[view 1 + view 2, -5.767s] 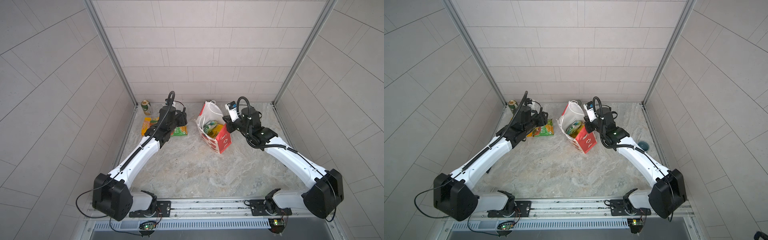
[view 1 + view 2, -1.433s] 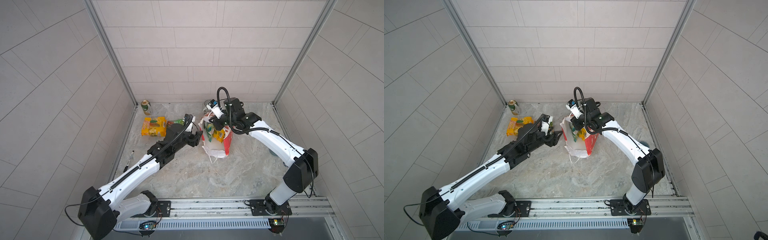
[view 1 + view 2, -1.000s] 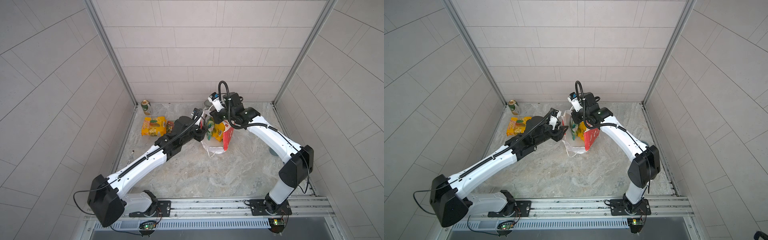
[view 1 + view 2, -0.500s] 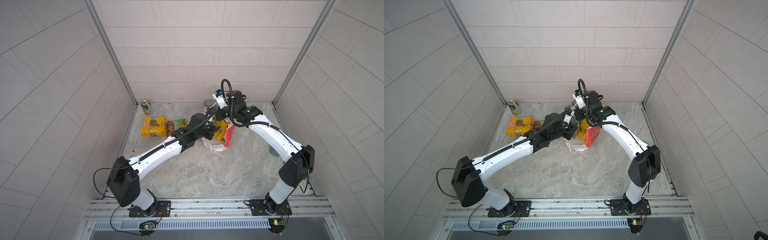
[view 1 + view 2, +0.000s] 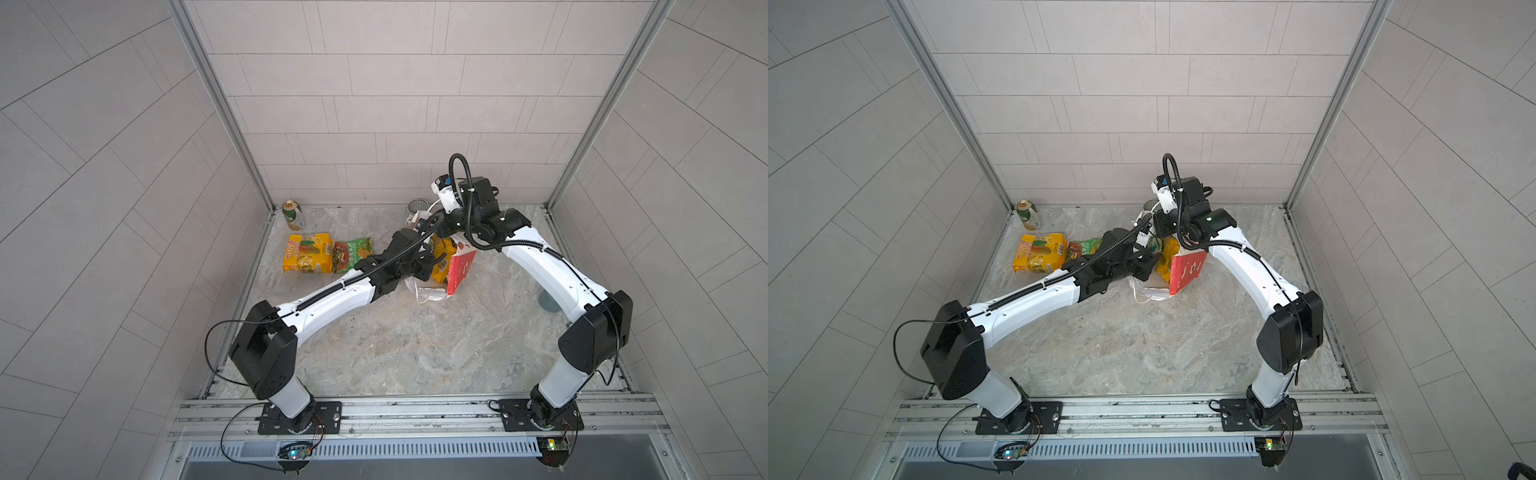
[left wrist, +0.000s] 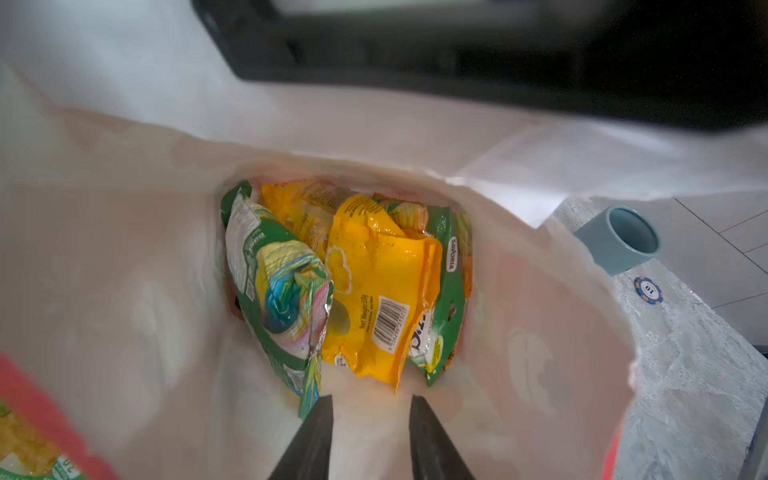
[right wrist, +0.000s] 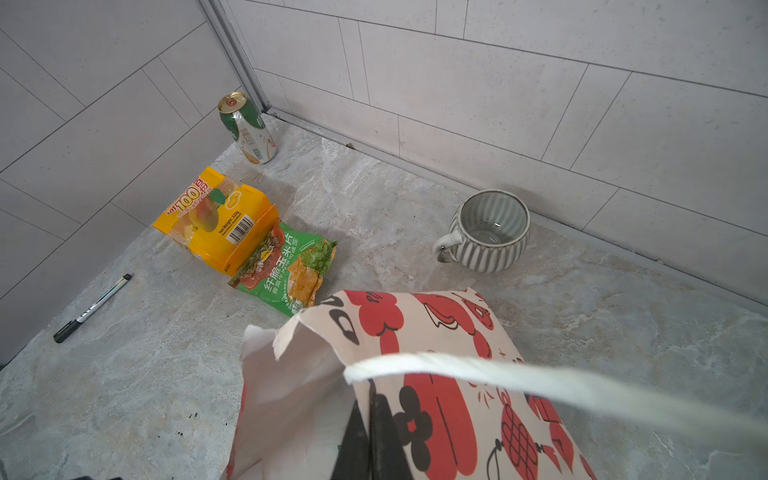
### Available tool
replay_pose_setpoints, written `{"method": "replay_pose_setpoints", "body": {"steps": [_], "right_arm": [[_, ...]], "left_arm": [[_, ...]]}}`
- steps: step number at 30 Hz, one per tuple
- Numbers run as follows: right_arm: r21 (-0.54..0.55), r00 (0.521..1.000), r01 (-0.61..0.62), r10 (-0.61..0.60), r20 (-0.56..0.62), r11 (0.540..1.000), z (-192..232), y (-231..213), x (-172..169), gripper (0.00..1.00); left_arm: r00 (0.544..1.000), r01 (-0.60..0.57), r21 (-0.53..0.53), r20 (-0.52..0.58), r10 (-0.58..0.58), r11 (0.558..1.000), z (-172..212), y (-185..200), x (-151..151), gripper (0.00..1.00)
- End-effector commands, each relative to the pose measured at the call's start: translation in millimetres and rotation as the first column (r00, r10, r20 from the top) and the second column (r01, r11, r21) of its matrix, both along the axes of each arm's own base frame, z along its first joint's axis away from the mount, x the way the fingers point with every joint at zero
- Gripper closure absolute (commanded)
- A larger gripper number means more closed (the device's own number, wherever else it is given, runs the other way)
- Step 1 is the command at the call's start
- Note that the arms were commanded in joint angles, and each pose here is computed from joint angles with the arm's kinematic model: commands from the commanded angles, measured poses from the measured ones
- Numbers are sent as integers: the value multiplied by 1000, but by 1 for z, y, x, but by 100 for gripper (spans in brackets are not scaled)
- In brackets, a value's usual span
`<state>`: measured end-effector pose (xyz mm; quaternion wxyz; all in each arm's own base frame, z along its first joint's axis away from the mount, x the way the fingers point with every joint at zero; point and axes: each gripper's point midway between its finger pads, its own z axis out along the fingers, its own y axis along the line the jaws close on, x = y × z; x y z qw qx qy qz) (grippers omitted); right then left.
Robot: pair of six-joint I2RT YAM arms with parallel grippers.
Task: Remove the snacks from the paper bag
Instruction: 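Reach the left gripper into the held bag toward the yellow packet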
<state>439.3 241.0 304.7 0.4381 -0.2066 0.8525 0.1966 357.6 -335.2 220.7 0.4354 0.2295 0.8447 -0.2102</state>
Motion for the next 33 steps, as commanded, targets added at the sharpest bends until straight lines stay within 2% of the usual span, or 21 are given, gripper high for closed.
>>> {"method": "replay_pose_setpoints", "body": {"steps": [1, 8, 13, 18, 29, 33], "right_arm": [[103, 991, -23, 9, 135, 994, 58, 6, -1, 100], [115, 990, -18, 2, 138, 993, 61, 2, -1, 100], [124, 990, -30, 13, 141, 992, 62, 3, -3, 100], [124, 989, -42, 24, 146, 991, 63, 4, -4, 100], [137, 985, -80, 57, 160, 987, 67, 9, -7, 100], [134, 985, -78, 56, 161, 988, 66, 8, -7, 100]], "left_arm": [[1000, 10, -33, 12, -10, 999, 7, -15, 7, 62], [998, -59, 8, 1, 59, 998, -20, -18, 25, 59], [988, -155, 62, 30, 154, 986, -31, -6, 40, 52], [984, -177, 128, 35, 174, 976, -45, -4, 51, 46], [977, -215, 173, 47, 210, 961, -71, 0, 72, 45], [975, -219, 171, 63, 211, 961, -77, 1, 78, 50]]}}
